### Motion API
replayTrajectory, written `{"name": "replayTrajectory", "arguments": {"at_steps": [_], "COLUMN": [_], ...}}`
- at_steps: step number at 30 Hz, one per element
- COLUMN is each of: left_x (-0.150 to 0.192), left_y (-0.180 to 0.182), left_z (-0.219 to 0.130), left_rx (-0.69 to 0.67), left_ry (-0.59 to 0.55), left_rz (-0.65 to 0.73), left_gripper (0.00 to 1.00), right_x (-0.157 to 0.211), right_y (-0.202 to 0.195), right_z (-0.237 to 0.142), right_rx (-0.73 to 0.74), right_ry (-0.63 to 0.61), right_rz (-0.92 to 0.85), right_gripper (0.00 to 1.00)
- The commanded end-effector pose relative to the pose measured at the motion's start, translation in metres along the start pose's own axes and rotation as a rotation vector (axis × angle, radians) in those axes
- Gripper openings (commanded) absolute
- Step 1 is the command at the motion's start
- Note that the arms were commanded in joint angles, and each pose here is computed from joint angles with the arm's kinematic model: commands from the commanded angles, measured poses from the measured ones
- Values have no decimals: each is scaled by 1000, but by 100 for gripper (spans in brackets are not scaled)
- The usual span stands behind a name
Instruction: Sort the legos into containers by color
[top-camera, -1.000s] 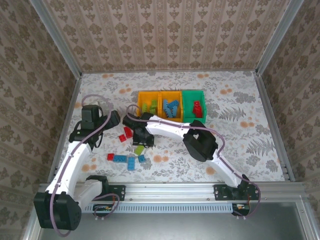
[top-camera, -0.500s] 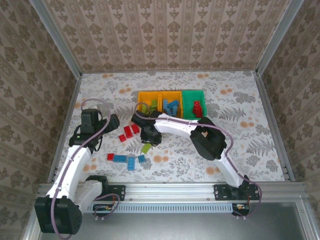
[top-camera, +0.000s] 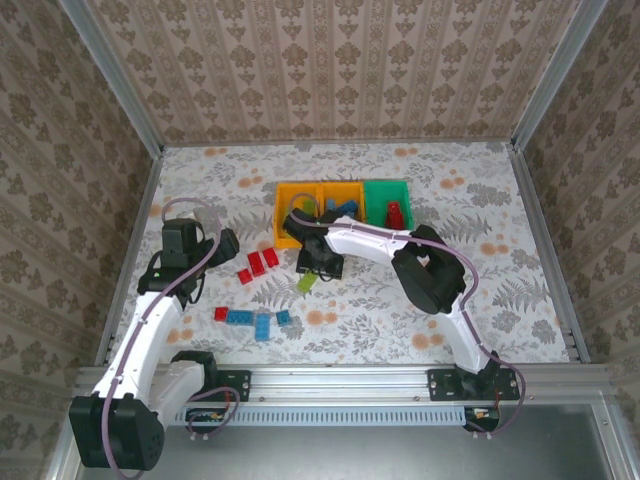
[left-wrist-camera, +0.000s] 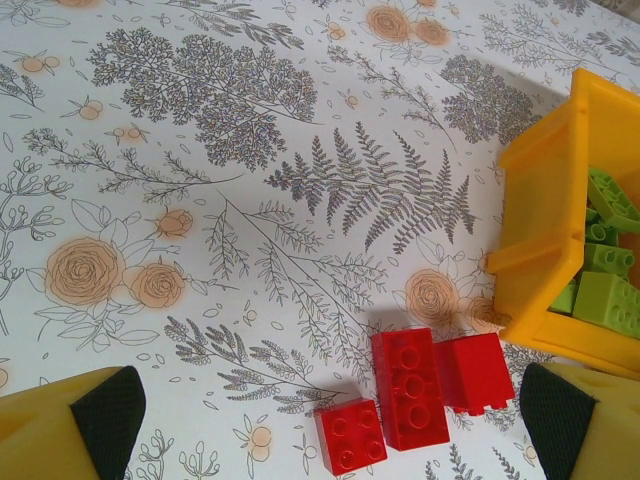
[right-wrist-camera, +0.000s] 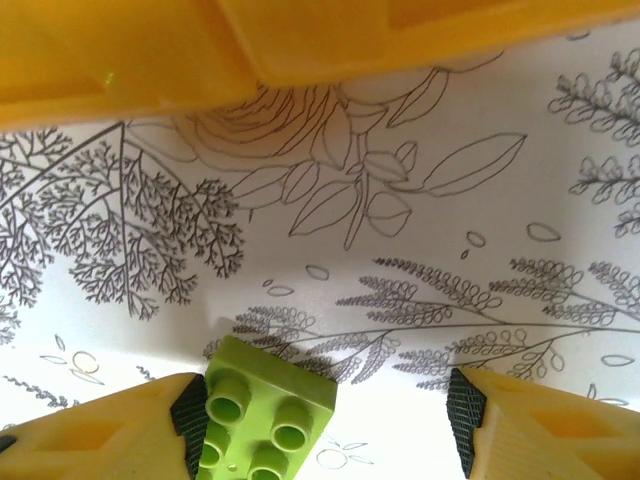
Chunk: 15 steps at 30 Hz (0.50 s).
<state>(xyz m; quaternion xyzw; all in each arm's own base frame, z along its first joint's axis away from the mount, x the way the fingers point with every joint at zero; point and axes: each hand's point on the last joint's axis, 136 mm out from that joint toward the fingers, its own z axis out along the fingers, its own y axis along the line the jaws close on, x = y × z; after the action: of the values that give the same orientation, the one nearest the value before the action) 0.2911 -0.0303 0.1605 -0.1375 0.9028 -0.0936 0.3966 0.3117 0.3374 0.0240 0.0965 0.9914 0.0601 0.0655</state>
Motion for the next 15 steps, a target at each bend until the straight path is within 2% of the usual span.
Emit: {"name": "replayTrajectory", "arguments": {"at_steps": [1, 5, 15], "left_x": [2, 4, 9], "left_y": [3, 4, 7], "left_z": [-1, -1, -2], "left_rx": [-1, -3, -9], "left_ry": [-3, 1, 0], "left_rz": [-16, -9, -12], "left_gripper": [100, 100, 100], "right_x": [12, 25, 16], "right_y": [1, 11, 20], "right_z": [-11, -4, -22], "right_rx": [-5, -59, -130], "right_ry": [-5, 15, -54], "right_rz": [35, 94, 148], "right_gripper": [68, 68, 68]}}
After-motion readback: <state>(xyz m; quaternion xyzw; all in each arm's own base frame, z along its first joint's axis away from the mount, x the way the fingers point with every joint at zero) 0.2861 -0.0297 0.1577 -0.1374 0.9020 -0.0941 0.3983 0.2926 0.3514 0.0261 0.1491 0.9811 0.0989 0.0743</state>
